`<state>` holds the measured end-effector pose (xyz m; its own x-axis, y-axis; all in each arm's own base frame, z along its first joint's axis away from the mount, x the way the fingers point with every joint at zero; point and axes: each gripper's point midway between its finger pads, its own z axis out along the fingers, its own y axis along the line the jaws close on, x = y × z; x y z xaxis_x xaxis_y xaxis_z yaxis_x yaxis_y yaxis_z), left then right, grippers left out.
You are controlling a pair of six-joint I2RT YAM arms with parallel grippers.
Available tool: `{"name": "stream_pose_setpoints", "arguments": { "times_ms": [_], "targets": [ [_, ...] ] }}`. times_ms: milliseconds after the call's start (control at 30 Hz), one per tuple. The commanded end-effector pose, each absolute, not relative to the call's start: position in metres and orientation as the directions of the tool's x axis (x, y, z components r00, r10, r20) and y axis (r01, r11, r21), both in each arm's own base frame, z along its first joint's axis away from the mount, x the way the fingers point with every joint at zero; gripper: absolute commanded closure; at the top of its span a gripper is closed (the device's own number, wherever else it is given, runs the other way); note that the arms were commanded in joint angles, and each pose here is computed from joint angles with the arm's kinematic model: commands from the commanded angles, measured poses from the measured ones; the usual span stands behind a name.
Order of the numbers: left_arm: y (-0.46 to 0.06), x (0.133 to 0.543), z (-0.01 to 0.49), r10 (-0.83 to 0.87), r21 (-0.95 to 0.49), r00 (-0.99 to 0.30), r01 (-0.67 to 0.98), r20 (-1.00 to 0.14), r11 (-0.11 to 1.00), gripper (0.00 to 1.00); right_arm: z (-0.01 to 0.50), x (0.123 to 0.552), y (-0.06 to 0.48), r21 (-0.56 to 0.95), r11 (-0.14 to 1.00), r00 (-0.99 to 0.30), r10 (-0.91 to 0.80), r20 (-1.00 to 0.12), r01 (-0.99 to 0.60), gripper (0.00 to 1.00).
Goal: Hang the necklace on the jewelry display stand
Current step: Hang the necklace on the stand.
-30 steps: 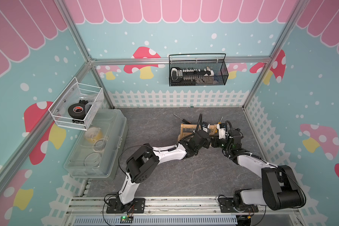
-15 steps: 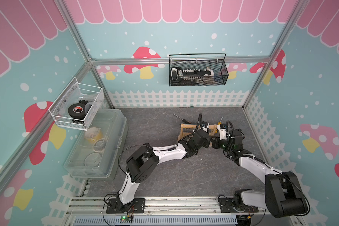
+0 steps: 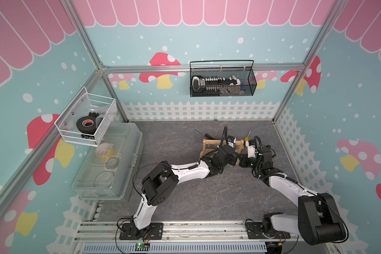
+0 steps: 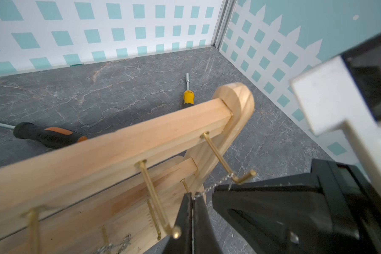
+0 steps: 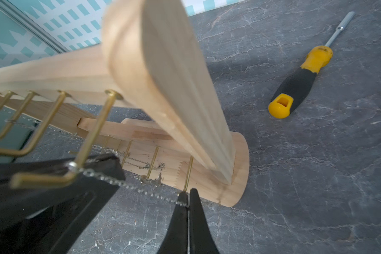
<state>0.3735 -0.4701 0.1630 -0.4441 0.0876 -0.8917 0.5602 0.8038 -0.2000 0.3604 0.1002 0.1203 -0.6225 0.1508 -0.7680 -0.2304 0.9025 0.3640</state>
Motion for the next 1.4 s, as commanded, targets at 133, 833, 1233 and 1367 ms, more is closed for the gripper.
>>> {"name": "stream_pose_setpoints", "arguments": {
  "times_ms": [133, 833, 1233, 1367],
  "targets": [
    [-0.476, 0.377, 0.152, 0.119, -0.190, -0.459, 0.571, -0.881, 0.799, 1.00, 0.127, 0.378, 0.100, 0.345, 0.910, -0.586, 0.152, -0.796, -0.231, 0.95],
    [-0.473, 0.362, 0.151, 0.095, -0.234, -0.486, 0.572, -0.869, 0.786, 0.79, 0.131, 0.367, 0.103, 0.365, 0.898, -0.598, 0.156, -0.787, -0.247, 0.81],
    [-0.474, 0.330, 0.178, 0.070, -0.251, -0.466, 0.590, -0.882, 0.768, 0.78, 0.139, 0.345, 0.095, 0.343, 0.914, -0.621, 0.142, -0.770, -0.216, 0.70],
    [-0.469, 0.320, 0.187, 0.063, -0.255, -0.467, 0.587, -0.882, 0.769, 0.78, 0.145, 0.335, 0.091, 0.339, 0.920, -0.626, 0.148, -0.766, -0.197, 0.68]
  ]
}}
